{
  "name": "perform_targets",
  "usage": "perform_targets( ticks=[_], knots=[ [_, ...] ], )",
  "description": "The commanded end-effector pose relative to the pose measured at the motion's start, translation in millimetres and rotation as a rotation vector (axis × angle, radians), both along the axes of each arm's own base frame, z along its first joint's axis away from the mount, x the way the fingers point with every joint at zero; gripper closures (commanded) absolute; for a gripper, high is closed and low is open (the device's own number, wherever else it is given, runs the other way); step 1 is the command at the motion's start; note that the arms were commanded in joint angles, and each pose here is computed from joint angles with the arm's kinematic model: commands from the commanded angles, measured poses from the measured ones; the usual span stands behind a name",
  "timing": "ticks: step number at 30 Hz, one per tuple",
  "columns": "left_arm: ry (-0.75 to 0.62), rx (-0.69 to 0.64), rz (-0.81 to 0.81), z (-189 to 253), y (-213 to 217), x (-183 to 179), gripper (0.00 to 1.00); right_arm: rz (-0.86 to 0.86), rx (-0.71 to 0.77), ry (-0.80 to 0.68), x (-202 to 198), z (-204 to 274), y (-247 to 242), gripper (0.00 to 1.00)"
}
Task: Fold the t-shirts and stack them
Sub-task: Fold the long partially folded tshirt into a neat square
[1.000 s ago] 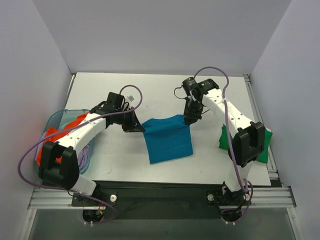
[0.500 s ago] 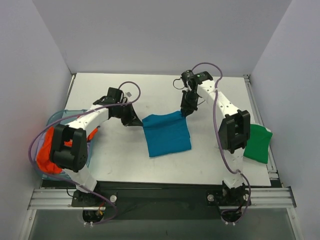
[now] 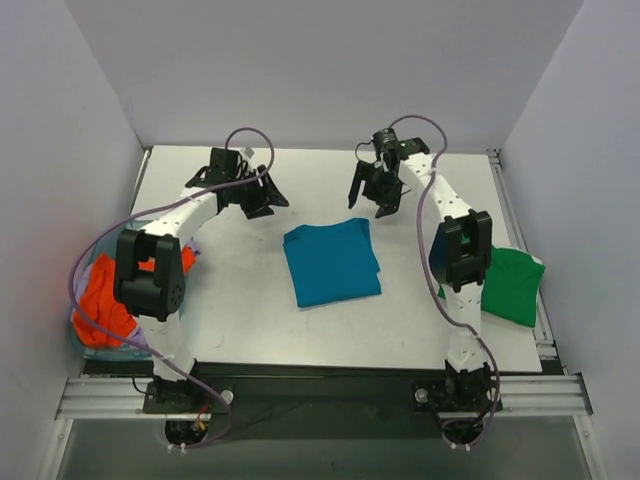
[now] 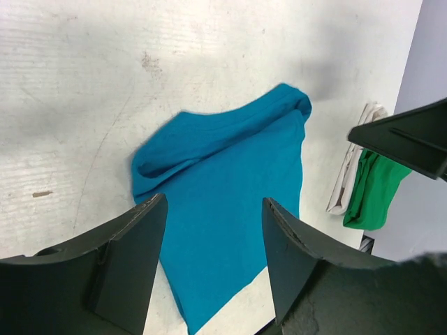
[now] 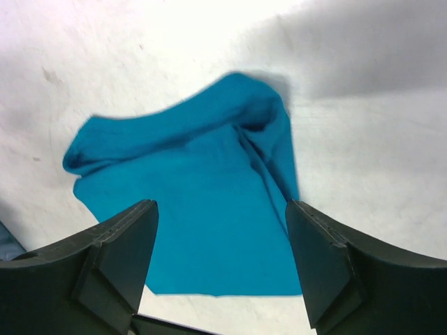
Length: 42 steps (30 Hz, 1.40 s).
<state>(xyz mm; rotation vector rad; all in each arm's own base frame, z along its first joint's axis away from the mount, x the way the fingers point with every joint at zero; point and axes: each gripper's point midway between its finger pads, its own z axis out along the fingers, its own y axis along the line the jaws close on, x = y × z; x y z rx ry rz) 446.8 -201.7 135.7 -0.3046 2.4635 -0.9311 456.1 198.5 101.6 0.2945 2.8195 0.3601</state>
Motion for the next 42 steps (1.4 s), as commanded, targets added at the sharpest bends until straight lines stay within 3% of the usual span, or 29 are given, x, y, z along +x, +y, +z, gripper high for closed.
perform_targets(
  ticks=[1, 12, 25, 42],
  knots=[
    [-0.038, 0.002, -0.02, 7, 1, -9, 0.33, 0.08, 0.064, -0.066, -19, 40, -5, 0.25],
    [0.051, 0.014, -0.1, -38, -2, -83, 0.34, 0.21, 0.205, 0.01, -99, -11, -9, 0.11],
    [0.12, 0.035, -0.179, -67, -21, -102, 0.35, 0.268, 0.212, 0.061, -119, -42, -19, 0.08],
    [0.188, 0.055, -0.21, -93, -26, -104, 0.59, 0.263, 0.244, 0.132, -119, -75, -27, 0.11]
  ],
)
